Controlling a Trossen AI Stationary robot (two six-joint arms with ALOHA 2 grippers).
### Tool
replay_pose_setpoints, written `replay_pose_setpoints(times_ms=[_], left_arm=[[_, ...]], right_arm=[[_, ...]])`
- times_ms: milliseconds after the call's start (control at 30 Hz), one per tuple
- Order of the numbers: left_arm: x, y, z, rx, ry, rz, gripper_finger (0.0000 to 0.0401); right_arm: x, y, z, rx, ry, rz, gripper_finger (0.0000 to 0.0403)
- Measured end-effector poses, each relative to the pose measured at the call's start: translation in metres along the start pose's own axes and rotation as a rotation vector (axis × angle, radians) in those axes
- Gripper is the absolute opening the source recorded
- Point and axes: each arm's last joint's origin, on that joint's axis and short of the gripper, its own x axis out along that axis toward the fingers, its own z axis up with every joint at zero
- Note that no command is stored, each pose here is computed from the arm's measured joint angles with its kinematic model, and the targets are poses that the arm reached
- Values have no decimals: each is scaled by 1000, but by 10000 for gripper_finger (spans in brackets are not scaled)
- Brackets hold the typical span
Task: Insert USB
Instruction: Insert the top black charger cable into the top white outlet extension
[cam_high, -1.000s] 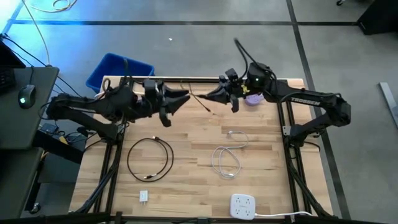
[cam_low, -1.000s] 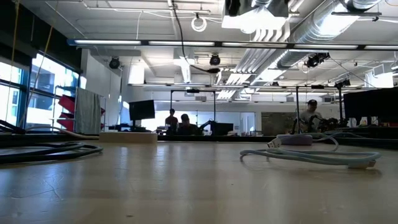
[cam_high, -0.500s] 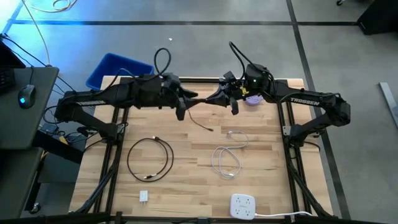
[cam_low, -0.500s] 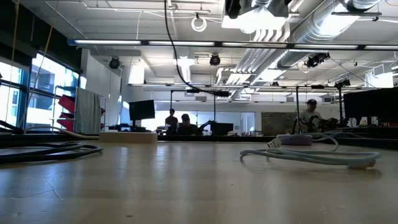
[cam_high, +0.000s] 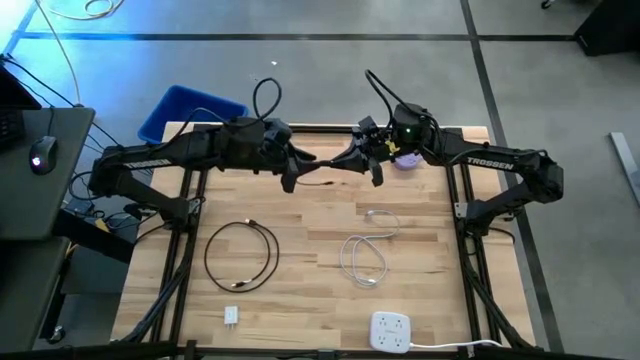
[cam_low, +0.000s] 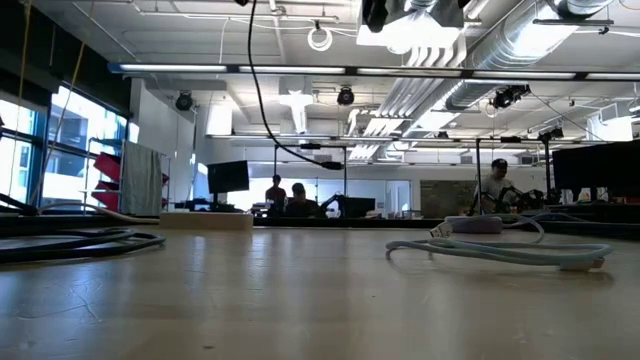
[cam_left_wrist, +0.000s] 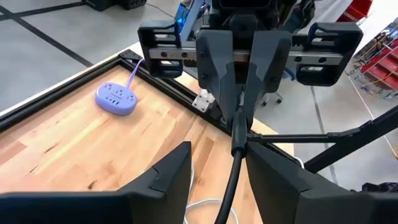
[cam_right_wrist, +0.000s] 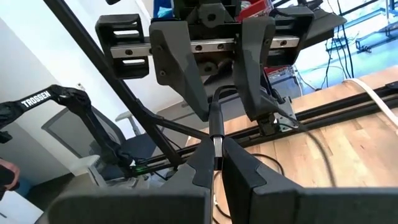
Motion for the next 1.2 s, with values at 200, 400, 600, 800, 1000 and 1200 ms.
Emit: replay_pose_setpoints(times_ms=[200, 400, 600, 800, 1000, 1200], left_arm=[[5, 0, 0, 8, -4, -3, 105], [11, 0, -2, 12, 10, -6, 56], [9, -1, 0, -15, -6, -19, 5], [7, -2, 0, -20, 2, -48, 40], [6, -3, 2, -36, -11, -61, 85], [5, -3, 2, -36, -12, -65, 90]], right_arm=[[0, 0, 0, -4, 1, -1, 0], [0, 0, -1, -1, 4, -6, 0], [0, -1, 0, -2, 2, -8, 0], [0, 0, -1, 4, 15, 0, 0], [0, 0, -2, 4, 16, -1, 0], [0, -1, -2, 1, 14, -5, 0]])
